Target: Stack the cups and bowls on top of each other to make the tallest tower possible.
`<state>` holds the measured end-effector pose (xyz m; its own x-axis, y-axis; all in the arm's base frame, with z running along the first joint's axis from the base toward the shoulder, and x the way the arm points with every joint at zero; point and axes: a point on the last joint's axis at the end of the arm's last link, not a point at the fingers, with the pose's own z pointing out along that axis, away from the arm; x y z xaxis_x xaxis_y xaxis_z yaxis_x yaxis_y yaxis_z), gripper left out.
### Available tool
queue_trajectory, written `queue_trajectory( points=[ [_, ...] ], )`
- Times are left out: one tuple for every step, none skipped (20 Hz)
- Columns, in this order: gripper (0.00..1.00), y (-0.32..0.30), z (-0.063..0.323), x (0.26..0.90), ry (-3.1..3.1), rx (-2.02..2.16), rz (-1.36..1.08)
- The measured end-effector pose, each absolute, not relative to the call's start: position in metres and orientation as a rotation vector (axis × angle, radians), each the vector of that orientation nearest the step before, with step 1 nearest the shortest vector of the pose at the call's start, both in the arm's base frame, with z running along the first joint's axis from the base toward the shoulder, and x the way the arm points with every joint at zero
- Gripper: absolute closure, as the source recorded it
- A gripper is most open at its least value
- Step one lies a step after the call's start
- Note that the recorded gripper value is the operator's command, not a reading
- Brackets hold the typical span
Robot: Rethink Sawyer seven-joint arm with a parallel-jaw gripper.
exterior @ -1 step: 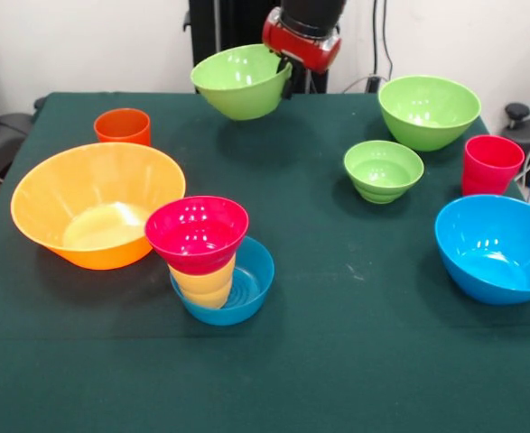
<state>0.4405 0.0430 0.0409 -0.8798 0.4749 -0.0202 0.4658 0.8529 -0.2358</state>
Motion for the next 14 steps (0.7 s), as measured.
queue_trajectory(
  points=[
    [1.00,0.043,0.045,0.448,-2.988,-0.761,0.363],
    [1.00,0.042,0.047,0.454,-2.989,-0.764,0.362],
    [1.00,0.042,0.049,0.457,-2.990,-0.765,0.362],
    [1.00,0.040,0.054,0.469,-2.990,-0.771,0.363],
    [1.00,0.038,0.058,0.478,-2.990,-0.775,0.365],
    [1.00,0.038,0.060,0.483,-2.989,-0.777,0.367],
    [1.00,0.037,0.064,0.492,-2.986,-0.778,0.370],
    [1.00,0.035,0.072,0.507,-2.980,-0.783,0.375],
    [1.00,0.034,0.079,0.518,-2.976,-0.786,0.379],
    [1.00,0.033,0.085,0.527,-2.972,-0.789,0.382],
    [1.00,0.032,0.091,0.536,-2.968,-0.791,0.385],
    [1.00,0.032,0.096,0.543,-2.966,-0.794,0.387],
    [1.00,0.031,0.102,0.551,-2.964,-0.797,0.390],
    [1.00,0.031,0.110,0.559,-2.964,-0.801,0.392]
  ],
)
